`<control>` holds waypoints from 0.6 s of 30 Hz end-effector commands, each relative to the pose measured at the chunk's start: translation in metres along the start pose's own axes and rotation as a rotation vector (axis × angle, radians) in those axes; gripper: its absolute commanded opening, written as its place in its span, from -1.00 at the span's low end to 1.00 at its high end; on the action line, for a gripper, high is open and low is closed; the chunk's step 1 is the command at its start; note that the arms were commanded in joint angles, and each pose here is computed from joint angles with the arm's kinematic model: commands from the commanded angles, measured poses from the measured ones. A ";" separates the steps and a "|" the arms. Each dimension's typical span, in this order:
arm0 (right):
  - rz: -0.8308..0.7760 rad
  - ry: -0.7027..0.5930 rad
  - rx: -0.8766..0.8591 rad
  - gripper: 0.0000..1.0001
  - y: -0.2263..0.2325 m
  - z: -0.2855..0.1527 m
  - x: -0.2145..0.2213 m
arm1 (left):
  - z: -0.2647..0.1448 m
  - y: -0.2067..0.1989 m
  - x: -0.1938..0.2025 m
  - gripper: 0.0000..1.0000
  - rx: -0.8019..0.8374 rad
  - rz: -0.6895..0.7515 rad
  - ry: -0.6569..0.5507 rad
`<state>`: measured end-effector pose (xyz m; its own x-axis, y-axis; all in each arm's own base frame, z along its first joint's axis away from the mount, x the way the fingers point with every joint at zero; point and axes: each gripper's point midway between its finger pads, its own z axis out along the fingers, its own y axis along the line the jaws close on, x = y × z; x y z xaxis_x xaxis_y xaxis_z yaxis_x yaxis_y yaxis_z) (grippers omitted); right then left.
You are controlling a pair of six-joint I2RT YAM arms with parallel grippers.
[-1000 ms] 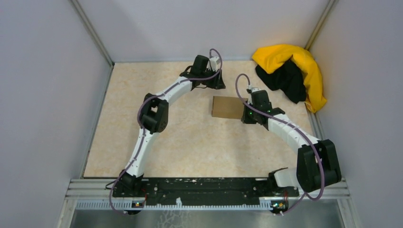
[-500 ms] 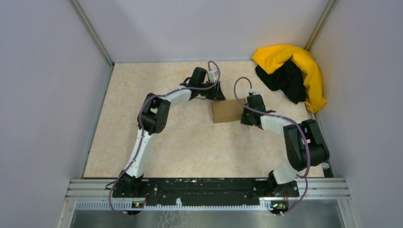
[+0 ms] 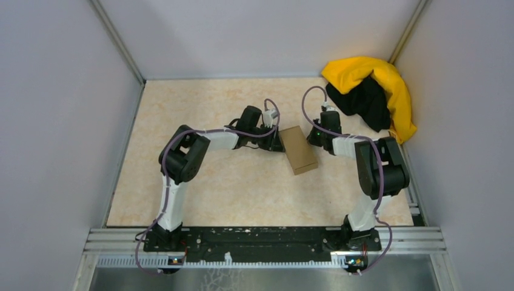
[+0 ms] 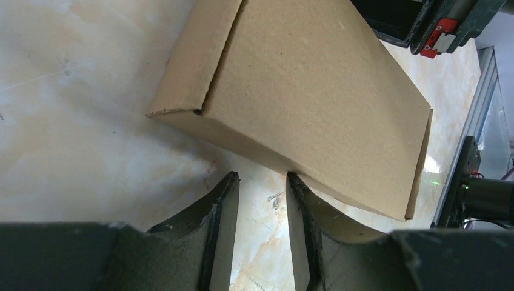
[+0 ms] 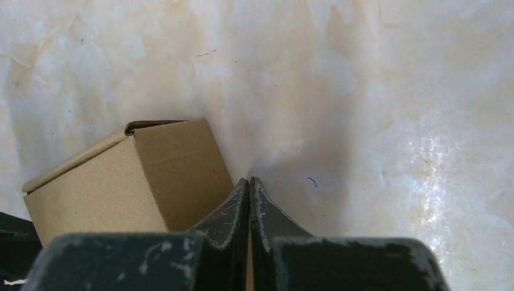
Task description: Fold the paper box
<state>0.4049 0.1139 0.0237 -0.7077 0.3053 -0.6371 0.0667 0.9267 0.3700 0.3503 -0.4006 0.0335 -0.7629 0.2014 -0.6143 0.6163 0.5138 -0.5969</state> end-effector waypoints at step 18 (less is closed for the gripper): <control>-0.018 0.099 -0.079 -1.00 0.018 -0.046 0.030 | -0.032 0.056 0.014 -0.04 -0.278 -0.047 0.018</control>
<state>0.3417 0.1287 0.0217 -0.7887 0.2302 -0.5701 0.0125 0.9331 0.3595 0.3671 -0.3641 0.0328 -0.7663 0.1658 -0.6207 0.5567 0.6536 -0.5127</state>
